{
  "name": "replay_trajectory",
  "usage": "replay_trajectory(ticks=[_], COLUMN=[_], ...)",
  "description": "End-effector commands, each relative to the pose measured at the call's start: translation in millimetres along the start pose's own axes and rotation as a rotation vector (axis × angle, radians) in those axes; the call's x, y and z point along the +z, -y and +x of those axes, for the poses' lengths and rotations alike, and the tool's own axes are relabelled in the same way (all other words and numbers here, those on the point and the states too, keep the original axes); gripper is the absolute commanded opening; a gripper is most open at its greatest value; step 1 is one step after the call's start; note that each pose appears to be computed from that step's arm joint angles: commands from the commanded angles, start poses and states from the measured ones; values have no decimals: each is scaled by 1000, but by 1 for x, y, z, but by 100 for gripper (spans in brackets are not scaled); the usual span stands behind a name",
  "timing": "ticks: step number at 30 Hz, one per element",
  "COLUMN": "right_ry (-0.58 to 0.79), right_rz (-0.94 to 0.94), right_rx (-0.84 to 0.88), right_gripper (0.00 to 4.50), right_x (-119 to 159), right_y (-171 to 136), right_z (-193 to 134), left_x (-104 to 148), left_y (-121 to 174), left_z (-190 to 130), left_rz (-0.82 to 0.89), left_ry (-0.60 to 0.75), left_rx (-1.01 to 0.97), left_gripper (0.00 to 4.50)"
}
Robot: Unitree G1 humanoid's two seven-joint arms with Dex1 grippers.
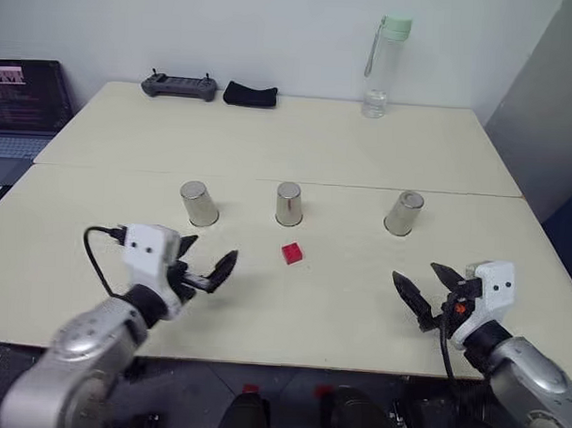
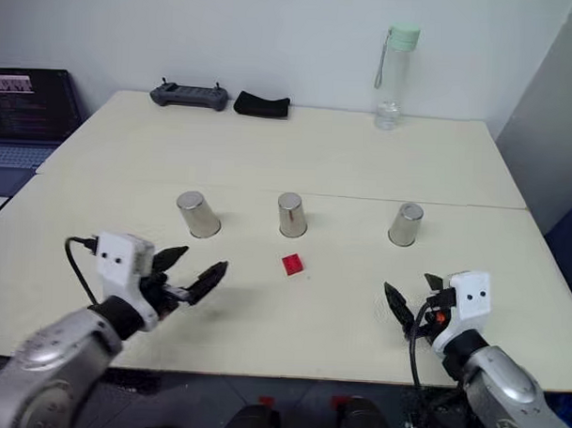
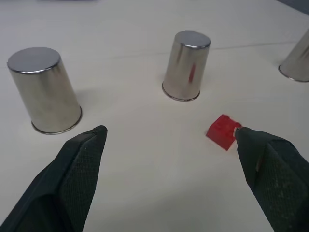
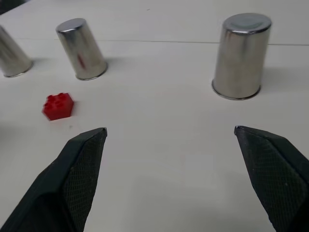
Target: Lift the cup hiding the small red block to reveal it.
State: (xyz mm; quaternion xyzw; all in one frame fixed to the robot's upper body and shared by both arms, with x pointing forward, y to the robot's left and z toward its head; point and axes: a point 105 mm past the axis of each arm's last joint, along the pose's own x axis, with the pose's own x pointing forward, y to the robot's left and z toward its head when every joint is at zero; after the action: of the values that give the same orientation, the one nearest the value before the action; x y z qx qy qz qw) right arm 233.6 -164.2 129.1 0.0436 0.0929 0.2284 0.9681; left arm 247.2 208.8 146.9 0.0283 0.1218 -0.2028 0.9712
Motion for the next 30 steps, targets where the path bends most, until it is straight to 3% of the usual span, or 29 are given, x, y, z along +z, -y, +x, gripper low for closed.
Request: replay_trajectory(ticks=[1,30], right_ry=[17,41], right_rz=[3,20], right_rx=[41,6], right_gripper=[450,450], right_x=[8,9], right_y=[-1,-4], right_z=[1,5], left_x=[1,-22], left_y=[-2,-16], left_z=[-5,-4], left_rz=[4,18], left_ry=[13,40], left_rx=[-53,-78], left_gripper=[448,448])
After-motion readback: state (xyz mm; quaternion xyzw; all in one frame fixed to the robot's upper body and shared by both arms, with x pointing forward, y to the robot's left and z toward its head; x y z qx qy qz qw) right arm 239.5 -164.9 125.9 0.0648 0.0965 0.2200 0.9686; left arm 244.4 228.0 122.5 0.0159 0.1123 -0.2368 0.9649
